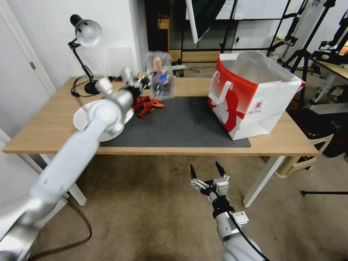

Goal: Close the takeout container lid, then place the container into the takeout bag.

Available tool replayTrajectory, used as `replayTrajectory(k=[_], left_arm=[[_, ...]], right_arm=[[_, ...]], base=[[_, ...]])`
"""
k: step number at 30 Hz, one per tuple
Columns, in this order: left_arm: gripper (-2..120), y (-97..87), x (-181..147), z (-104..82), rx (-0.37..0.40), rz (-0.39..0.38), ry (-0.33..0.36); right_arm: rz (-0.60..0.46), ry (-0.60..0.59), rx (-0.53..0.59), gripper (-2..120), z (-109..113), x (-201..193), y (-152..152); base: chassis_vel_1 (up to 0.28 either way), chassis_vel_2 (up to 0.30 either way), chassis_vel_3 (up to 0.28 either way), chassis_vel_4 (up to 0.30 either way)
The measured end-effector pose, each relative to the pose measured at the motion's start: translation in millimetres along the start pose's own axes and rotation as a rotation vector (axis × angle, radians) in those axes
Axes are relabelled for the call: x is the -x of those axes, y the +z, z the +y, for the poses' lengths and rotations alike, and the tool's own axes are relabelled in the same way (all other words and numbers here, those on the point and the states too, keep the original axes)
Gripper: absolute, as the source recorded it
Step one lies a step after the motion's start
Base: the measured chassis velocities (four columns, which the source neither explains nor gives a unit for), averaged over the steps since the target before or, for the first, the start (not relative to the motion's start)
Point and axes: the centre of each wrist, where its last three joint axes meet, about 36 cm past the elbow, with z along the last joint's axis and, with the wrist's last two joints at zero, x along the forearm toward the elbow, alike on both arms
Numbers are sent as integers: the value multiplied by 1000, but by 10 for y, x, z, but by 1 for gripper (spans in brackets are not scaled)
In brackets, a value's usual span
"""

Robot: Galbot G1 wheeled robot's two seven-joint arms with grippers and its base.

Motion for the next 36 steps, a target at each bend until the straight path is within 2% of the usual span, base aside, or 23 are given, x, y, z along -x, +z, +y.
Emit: replayTrajectory(k=[3,4,7,8,11,12,15,19,21,24,25,28,29,32,33,36], left_arm=[[0,58,400,-380,55,-36,69],[0,58,400,-380,55,-36,69],[0,254,660,-606,147,-41,103],[0,254,660,-606,147,-41,103],[0,479,853,-731,222,-43,130],[0,479,853,-731,222,-43,130],[0,662,1005,-860,266,-39,179],[0,792,1137,-1007,292,-33,225],[0,813,1170,-1053,297,-36,237],[0,875,1301,-1280,296,-43,281],[0,875,1301,-1280,296,-43,281],[0,959,1423,-1481,336,-48,332],[0,959,1423,-1481,336,-48,332],[0,1118,1494,-1583,412,-51,372],[0,1118,1494,-1583,412,-51,372],[0,1310,1564,-1610,525,-61,413]], right_arm=[[0,-1,0,100,22,1,0],[0,-1,0,100,22,1,0],[4,-12,-5,100,48,-29,6],[4,-12,-5,100,48,-29,6],[12,-24,-10,100,73,-73,23],[12,-24,-10,100,73,-73,23],[20,-25,-10,100,85,-103,46],[26,-24,-10,100,88,-119,68],[26,-24,-10,100,86,-121,72],[24,-22,-12,100,76,-108,73],[24,-22,-12,100,76,-108,73],[17,-20,-10,100,71,-79,62],[17,-20,-10,100,71,-79,62],[13,-19,-8,100,65,-58,53],[13,-19,-8,100,65,-58,53],[12,-15,-7,100,53,-52,50]], base=[[0,0,0,0],[0,0,0,0],[0,0,0,0],[0,0,0,0],[0,0,0,0],[0,0,0,0],[0,0,0,0],[0,0,0,0],[0,0,0,0],[0,0,0,0],[0,0,0,0],[0,0,0,0],[0,0,0,0],[0,0,0,0],[0,0,0,0],[0,0,0,0]])
